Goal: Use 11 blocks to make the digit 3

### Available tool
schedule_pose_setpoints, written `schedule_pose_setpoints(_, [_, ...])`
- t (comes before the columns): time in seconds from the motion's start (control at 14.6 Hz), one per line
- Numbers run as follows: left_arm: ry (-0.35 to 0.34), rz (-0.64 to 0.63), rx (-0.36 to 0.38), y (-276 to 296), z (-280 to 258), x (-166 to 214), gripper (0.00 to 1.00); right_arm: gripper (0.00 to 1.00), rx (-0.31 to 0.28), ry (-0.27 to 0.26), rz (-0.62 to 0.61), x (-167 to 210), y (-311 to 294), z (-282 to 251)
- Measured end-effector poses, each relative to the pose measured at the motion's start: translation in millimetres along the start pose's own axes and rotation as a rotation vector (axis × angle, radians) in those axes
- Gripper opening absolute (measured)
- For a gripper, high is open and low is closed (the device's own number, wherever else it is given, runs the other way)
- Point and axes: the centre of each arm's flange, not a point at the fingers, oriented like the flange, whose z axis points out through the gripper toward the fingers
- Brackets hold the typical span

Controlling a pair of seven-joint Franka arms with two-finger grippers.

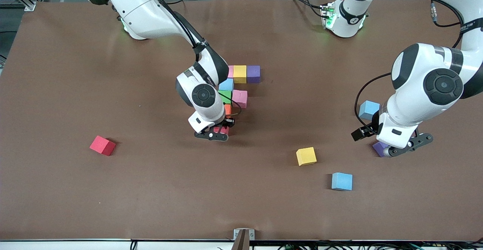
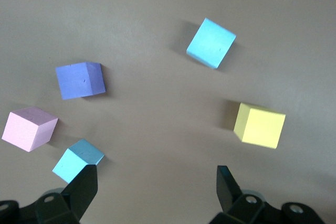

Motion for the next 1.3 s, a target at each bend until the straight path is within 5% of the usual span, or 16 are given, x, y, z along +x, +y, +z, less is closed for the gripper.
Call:
schedule_pose_setpoints(0.82, [-0.040,0.104,-0.077,40.1,87.2,22.4,1.00,0.46,0.001,-0.002,-0.002,-1.2,-0.9,0.3])
schedule_pose_setpoints(1.3, [-0.041,0.071,-0.116,119.1,108.9,13.8,1.00,0.46,0.000,-0.003,-0.003,-2.0,-1.5,0.3])
